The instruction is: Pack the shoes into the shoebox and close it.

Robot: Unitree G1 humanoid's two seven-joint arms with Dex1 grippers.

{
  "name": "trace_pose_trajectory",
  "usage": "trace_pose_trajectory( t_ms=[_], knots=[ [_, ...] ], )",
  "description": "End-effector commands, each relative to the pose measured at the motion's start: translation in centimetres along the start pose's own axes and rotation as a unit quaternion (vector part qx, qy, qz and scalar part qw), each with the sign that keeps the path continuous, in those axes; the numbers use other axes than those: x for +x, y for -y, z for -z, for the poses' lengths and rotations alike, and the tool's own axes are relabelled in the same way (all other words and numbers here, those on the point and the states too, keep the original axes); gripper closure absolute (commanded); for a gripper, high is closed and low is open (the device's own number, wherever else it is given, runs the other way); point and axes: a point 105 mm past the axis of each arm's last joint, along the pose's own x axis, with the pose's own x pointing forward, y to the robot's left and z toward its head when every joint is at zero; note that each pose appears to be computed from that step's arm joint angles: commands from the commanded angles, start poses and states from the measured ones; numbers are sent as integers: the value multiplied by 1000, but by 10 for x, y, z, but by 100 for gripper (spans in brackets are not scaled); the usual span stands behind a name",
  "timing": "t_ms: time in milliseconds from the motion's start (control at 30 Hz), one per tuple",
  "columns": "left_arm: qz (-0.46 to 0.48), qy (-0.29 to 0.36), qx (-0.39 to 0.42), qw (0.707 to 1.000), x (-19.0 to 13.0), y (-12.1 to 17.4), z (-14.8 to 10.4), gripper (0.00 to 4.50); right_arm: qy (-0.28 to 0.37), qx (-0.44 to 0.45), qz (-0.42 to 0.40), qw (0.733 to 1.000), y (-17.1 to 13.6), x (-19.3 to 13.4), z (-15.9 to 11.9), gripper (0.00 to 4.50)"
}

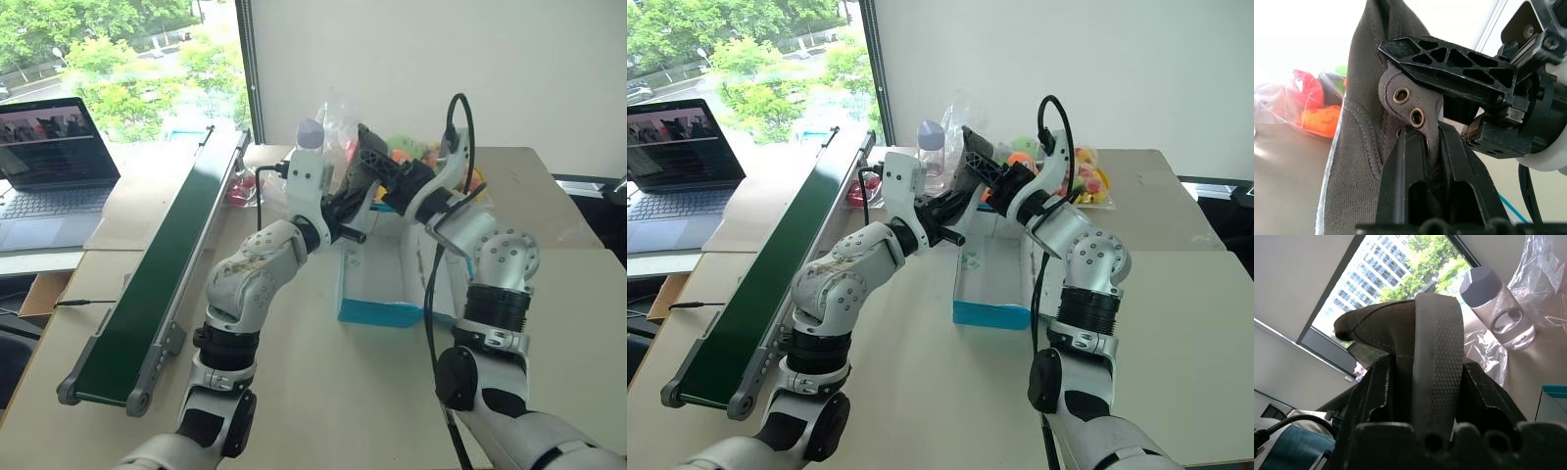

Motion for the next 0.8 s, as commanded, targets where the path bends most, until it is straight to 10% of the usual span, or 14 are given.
trace_pose_trajectory(
  t_ms=[33, 267, 400, 800],
  knots=[
    [32, 19, 20, 999, -4, 10, -17, 450, 38, -15, -18, 999, -11, -2, -20, 396],
    [33, -12, 58, 998, -31, -26, -23, 180, 65, -77, 29, 995, -7, -12, -55, 410],
    [33, -33, 94, 994, -41, -40, -25, 180, 57, -128, 68, 988, -5, -17, -72, 410],
    [74, -122, 230, 963, -62, -61, -2, 180, -169, -166, 265, 935, 72, -41, -3, 410]
  ],
)
